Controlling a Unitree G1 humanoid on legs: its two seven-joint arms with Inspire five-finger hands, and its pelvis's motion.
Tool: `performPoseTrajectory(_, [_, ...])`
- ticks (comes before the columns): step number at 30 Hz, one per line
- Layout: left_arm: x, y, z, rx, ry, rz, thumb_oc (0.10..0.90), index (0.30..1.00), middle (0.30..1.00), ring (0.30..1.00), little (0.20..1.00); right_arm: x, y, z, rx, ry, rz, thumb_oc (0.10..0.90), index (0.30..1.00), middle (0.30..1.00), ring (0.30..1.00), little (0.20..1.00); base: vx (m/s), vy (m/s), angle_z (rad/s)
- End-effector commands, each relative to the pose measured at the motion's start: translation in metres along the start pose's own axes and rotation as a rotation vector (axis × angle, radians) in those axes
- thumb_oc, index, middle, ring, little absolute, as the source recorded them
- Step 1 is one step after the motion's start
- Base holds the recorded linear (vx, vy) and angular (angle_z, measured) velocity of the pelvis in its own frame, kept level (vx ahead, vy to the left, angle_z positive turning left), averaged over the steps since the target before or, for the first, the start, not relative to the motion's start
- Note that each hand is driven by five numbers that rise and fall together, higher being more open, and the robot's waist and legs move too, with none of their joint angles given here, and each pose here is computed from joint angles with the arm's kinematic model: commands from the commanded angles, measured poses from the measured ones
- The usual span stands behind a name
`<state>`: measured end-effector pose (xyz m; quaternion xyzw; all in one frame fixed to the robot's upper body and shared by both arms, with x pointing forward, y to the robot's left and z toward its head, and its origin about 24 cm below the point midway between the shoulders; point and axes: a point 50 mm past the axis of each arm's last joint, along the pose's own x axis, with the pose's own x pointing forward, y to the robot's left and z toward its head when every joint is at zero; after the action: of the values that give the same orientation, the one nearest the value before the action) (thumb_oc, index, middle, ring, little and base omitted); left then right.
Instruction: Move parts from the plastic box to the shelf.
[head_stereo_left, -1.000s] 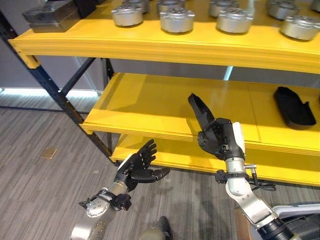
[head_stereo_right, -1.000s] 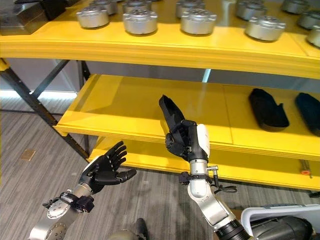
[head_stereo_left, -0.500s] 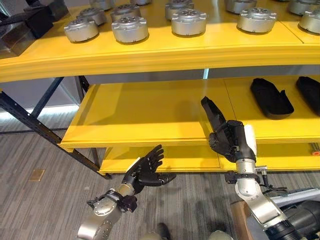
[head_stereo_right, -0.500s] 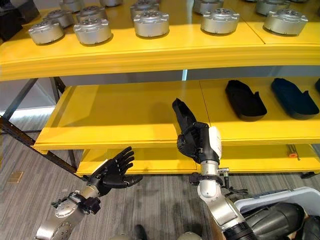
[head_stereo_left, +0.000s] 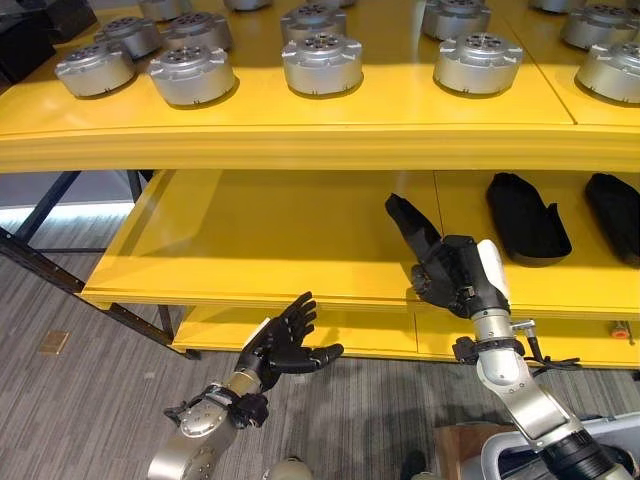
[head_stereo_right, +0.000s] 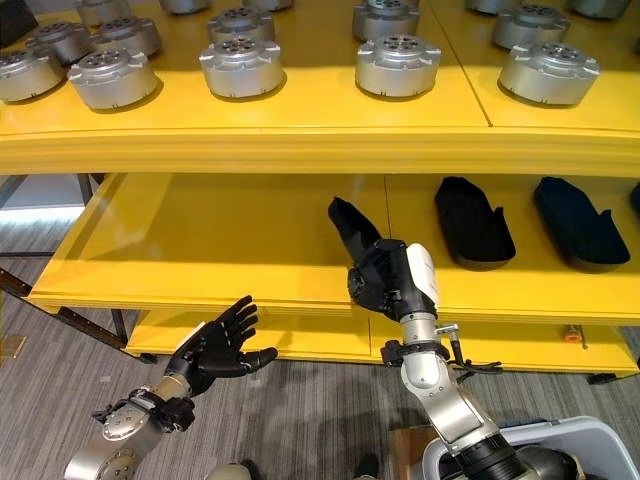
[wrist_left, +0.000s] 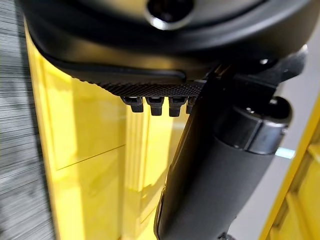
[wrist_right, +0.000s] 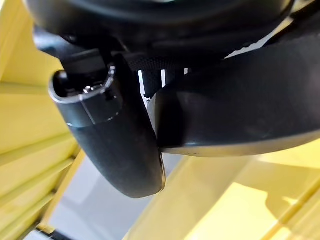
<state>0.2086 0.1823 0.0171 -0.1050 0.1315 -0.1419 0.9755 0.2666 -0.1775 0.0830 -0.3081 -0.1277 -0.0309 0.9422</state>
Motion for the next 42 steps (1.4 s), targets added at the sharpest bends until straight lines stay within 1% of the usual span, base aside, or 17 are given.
performPoseTrajectory(1, [0.003, -0.01, 0.036, 0.035, -0.208, -0.063, 0.9, 1.0, 1.0, 1.0, 1.0, 0.028, -0.017, 0.069, 0.086, -0.352, -0.122, 0.4, 0.3, 0.3, 0.3, 0.3, 0.06, 0.05, 0.3])
performPoseTrajectory(4, [0.003, -0.011, 0.034, 0.033, -0.206, -0.07, 0.9, 1.0, 1.0, 1.0, 1.0, 0.029, -0.014, 0.066, 0.102, -0.327, -0.09, 0.4, 0.3, 0.3, 0.3, 0.3, 0.04, 0.053, 0.52])
performPoseTrajectory(11, [0.004, -0.013, 0.033, 0.033, -0.213, -0.098, 0.9, 1.0, 1.0, 1.0, 1.0, 0.026, -0.009, 0.063, 0.076, -0.331, -0.055, 0.4, 0.3, 0.3, 0.3, 0.3, 0.06, 0.054, 0.18])
performPoseTrajectory(15, [0.004, -0.012, 0.033, 0.033, -0.216, -0.087, 0.9, 1.0, 1.0, 1.0, 1.0, 0.023, -0.01, 0.065, 0.055, -0.366, -0.084, 0.4, 0.3, 0.3, 0.3, 0.3, 0.06, 0.048, 0.05])
performPoseTrajectory(17, [0.005, -0.012, 0.034, 0.064, -0.224, -0.073, 0.9, 1.0, 1.0, 1.0, 1.0, 0.021, -0.011, 0.067, 0.063, -0.377, -0.105, 0.4, 0.3, 0.3, 0.3, 0.3, 0.07, 0.075, -0.04])
performPoseTrajectory(23, [0.005, -0.012, 0.035, 0.079, -0.222, -0.077, 0.9, 1.0, 1.0, 1.0, 1.0, 0.019, -0.014, 0.062, 0.038, -0.352, -0.16, 0.4, 0.3, 0.3, 0.3, 0.3, 0.03, 0.062, -0.07])
performPoseTrajectory(24, [0.013, -0.017, 0.058, 0.074, -0.377, -0.099, 0.9, 1.0, 1.0, 1.0, 1.0, 0.009, -0.018, 0.054, 0.113, -0.271, -0.066, 0.4, 0.3, 0.3, 0.3, 0.3, 0.0, 0.041, -0.01])
performPoseTrajectory(28, [0.014, -0.018, 0.057, 0.047, -0.362, -0.106, 0.9, 1.0, 1.0, 1.0, 1.0, 0.008, -0.014, 0.049, 0.136, -0.228, -0.054, 0.4, 0.3, 0.3, 0.3, 0.3, -0.01, 0.009, 0.03])
performPoseTrajectory(34, [0.009, -0.016, 0.051, 0.057, -0.341, -0.093, 0.9, 1.0, 1.0, 1.0, 1.0, 0.005, -0.014, 0.045, 0.133, -0.22, -0.064, 0.4, 0.3, 0.3, 0.3, 0.3, 0.0, 0.0, 0.0])
performPoseTrajectory(38, [0.008, -0.017, 0.058, 0.018, -0.393, -0.152, 0.9, 1.0, 1.0, 1.0, 1.0, 0.007, -0.011, 0.049, 0.119, -0.236, -0.043, 0.4, 0.3, 0.3, 0.3, 0.3, 0.01, -0.003, 0.02])
performPoseTrajectory(42, [0.006, -0.016, 0.059, 0.014, -0.398, -0.154, 0.9, 1.0, 1.0, 1.0, 1.0, 0.007, -0.008, 0.049, 0.114, -0.241, -0.033, 0.4, 0.3, 0.3, 0.3, 0.3, 0.0, 0.0, 0.0])
